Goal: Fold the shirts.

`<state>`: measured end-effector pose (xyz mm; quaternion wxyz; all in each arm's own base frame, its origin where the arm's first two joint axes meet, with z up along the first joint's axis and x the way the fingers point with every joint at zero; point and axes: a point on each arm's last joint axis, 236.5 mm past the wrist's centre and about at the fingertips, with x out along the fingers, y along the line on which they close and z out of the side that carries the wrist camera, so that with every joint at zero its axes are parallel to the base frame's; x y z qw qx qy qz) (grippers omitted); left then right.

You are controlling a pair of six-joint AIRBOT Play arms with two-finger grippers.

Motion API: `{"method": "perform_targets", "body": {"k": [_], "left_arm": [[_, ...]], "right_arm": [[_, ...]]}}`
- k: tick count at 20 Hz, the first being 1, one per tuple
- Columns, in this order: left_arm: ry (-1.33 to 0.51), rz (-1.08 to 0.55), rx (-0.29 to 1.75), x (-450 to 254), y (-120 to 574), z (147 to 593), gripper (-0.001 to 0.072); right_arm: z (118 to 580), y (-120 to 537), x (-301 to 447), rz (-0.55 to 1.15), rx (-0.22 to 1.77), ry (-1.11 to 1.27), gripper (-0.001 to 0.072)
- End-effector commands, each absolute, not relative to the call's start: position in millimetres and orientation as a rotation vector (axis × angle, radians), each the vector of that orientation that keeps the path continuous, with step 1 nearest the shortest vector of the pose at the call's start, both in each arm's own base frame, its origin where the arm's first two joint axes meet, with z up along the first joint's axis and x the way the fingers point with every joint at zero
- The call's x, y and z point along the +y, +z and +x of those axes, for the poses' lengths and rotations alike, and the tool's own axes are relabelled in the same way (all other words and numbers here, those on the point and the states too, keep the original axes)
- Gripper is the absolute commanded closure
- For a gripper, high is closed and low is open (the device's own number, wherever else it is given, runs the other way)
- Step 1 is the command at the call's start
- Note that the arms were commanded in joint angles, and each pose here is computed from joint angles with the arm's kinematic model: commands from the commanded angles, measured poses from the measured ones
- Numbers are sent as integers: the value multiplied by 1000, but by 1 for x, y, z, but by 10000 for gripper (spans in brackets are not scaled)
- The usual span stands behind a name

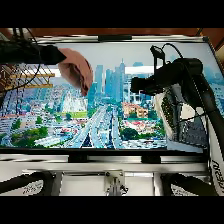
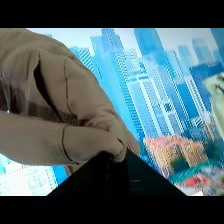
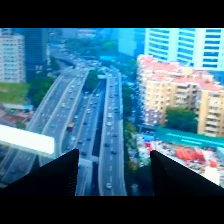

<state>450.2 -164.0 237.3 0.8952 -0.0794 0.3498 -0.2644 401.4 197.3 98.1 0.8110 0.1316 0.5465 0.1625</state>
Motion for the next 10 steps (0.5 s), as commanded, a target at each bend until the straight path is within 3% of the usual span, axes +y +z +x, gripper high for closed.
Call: {"method": "perform_targets", "body": {"k": [1,4,10], "left_arm": [[-541,-46,963,-143,222,357,652],[-448,-48,1060,-121,184,321,652],[-355,-80,1197,-101,92,274,652]], "right_arm": [[378,98,249,378,1251,531,140],[360,49,285,335,1394,572,140],[279,-29,369,161,1627,733,140]]}}
